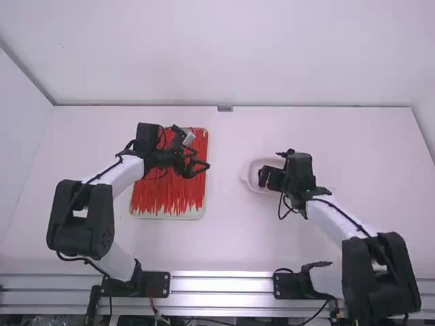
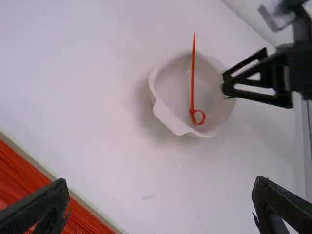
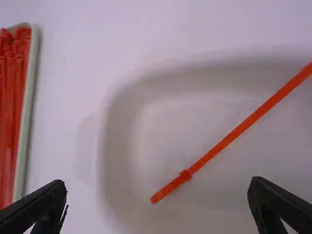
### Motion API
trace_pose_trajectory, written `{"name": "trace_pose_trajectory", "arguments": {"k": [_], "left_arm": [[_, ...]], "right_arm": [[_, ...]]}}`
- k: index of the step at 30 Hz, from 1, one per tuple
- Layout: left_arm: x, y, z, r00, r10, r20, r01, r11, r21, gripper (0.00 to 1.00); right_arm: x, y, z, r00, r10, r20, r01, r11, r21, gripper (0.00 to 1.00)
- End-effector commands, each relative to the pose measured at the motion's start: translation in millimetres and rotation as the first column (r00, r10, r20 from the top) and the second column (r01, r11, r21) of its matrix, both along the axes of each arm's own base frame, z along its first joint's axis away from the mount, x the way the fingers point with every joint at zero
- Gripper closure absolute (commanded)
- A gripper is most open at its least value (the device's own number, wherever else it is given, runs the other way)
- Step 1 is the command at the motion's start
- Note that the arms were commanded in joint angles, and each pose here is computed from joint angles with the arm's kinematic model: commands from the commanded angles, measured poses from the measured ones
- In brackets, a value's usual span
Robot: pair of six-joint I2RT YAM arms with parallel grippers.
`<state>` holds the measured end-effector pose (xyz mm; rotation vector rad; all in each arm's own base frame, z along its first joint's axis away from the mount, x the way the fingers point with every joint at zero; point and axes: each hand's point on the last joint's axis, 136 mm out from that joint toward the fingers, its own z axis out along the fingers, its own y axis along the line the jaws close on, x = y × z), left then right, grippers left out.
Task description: Fasten the cable tie
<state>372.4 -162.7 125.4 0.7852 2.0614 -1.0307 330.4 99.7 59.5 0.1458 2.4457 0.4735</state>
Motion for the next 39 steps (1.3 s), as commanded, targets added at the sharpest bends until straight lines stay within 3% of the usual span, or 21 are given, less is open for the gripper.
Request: {"name": "trace_pose_trajectory", "arguments": {"k": [1, 10, 23, 33, 39], "left_arm": [[3, 13, 4, 0.999, 0.043, -0.026, -0.044, 0.999, -0.022, 0.01], [3, 40, 26, 0.997, 0.081, -0.013, -0.082, 0.993, -0.085, 0.01], [0, 40, 29, 0.996, 0.092, -0.007, -0.092, 0.993, -0.072, 0.03], [-15, 25, 29, 0.989, 0.148, 0.011, -0.148, 0.988, -0.034, 0.14], [-30, 36, 17, 0.965, 0.255, -0.055, -0.255, 0.967, 0.000, 0.23]], "right_arm": [[1.7, 4, 27, 0.998, 0.007, 0.067, -0.006, 1.000, -0.008, 0.01], [-18.3, 12, 62, 0.989, 0.026, 0.146, -0.019, 0.999, -0.051, 0.01], [-26.8, 7, 75, 0.982, 0.020, 0.185, -0.007, 0.997, -0.071, 0.02], [-25.5, -33, 81, 0.944, -0.008, 0.331, 0.054, 0.990, -0.128, 0.15], [-41.9, -70, 61, 0.937, -0.027, 0.349, 0.110, 0.969, -0.220, 0.26]]}}
